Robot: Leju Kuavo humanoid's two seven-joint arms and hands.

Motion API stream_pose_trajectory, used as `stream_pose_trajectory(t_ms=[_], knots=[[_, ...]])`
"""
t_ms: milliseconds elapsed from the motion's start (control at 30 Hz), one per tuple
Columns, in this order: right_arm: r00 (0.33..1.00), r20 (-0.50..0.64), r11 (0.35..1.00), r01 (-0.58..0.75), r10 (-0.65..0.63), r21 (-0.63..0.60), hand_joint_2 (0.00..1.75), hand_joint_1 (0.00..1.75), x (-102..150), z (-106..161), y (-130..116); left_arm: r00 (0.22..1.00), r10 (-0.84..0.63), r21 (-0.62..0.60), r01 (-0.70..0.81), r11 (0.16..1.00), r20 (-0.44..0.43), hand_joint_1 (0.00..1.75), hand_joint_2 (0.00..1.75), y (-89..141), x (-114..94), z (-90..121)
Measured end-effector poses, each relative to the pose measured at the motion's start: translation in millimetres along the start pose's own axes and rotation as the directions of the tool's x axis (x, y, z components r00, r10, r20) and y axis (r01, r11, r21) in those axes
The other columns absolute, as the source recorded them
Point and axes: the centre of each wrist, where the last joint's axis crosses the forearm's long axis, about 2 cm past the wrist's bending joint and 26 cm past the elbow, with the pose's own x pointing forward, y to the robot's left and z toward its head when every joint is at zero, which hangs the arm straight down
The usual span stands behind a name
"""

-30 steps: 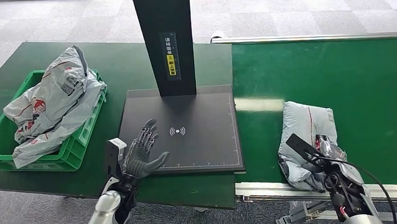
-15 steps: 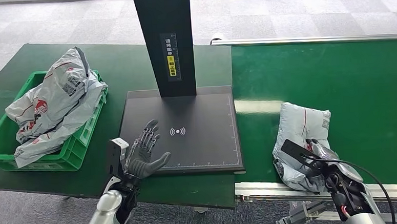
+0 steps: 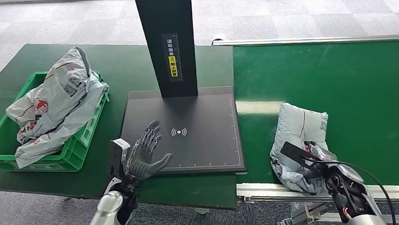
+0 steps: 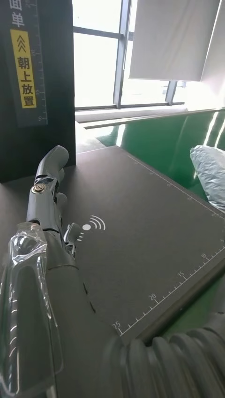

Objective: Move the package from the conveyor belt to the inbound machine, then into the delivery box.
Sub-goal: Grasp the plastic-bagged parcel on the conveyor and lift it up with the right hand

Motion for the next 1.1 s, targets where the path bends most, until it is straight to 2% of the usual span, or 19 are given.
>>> stream_pose_trajectory(t_ms=[133,267,367,433,667,933,1100], knots=[[0.999,0.048,0.999,0.011,-0.01,-0.034,1.75,1.75,1,1,-1,1.0,0.001,0.001,-0.001,1.0,-0.002,0.0,1.75,0,-1,1],[0.988,0.146,0.984,0.067,-0.043,-0.164,1.75,1.75,8,3,-1,1.0,0.008,0.014,-0.008,1.0,0.001,0.0,1.75,1,-3,6],[0.927,0.351,0.901,0.26,-0.132,-0.348,1.75,1.75,25,9,-5,0.999,0.029,0.023,-0.029,0.999,0.027,0.0,1.75,2,-1,9],[0.881,0.444,0.835,0.362,-0.162,-0.415,1.75,1.75,38,14,-10,0.999,0.035,0.026,-0.036,0.999,0.041,0.0,1.75,3,1,8],[0.778,0.601,0.714,0.524,-0.181,-0.464,1.75,1.75,56,29,-14,0.996,0.063,0.024,-0.065,0.998,0.06,0.0,1.75,6,4,8],[0.702,0.693,0.578,0.639,-0.167,-0.507,1.75,1.75,60,37,-16,0.995,0.074,0.034,-0.076,0.997,0.068,0.0,1.75,10,4,10],[0.682,0.713,0.54,0.666,-0.163,-0.514,1.75,1.75,61,40,-18,0.995,0.071,0.038,-0.074,0.997,0.069,0.0,1.75,10,4,10]])
